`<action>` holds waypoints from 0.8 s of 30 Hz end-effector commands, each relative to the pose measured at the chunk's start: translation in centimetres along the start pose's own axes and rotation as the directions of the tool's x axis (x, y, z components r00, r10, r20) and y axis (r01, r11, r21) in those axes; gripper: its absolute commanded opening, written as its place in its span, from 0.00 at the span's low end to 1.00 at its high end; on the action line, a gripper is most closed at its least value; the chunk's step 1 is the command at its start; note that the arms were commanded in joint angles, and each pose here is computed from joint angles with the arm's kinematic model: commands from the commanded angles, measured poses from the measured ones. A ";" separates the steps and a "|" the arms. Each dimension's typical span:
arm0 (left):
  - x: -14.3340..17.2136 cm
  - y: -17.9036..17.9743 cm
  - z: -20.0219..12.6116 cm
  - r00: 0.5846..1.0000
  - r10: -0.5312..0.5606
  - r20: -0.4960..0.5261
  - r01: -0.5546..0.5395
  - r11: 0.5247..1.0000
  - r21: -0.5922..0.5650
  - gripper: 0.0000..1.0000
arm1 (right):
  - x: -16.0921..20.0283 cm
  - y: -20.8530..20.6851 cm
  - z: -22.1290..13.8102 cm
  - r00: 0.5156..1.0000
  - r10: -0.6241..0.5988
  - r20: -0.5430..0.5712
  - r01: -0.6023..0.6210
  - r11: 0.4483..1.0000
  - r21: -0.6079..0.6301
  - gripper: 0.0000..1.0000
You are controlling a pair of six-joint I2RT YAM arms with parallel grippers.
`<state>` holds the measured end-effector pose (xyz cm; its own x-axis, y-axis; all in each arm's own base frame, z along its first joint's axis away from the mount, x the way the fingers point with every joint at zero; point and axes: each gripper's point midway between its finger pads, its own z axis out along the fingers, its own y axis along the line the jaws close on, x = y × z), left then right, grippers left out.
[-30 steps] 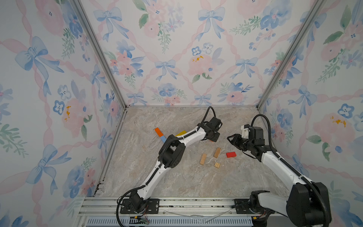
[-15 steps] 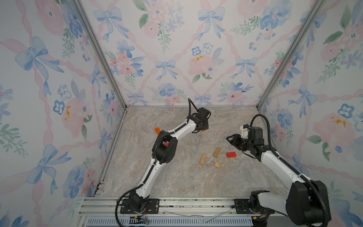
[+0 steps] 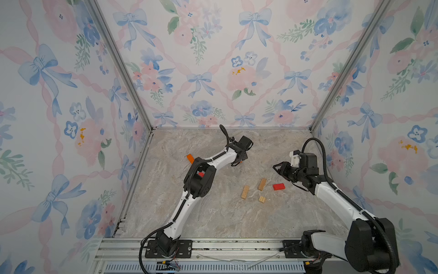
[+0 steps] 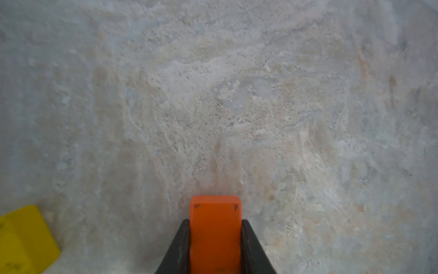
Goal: Assemble the letter v with building blocks
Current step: Place the building block at the center of the board.
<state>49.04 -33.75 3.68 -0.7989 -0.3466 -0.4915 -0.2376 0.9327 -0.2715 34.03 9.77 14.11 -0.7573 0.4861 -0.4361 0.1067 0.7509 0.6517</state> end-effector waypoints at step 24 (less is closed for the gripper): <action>0.0 0.9 -2.8 0.992 -0.103 0.079 0.108 0.992 -0.067 0.01 | 0.5 -0.3 1.0 0.999 0.001 -0.037 -0.002 1.000 -0.026 0.41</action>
<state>47.60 -33.20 4.60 -0.7400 -0.4344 -0.5135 -0.3417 0.9004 -0.2693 34.29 10.28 13.37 -0.7755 0.4771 -0.4135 0.1014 0.7406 0.6642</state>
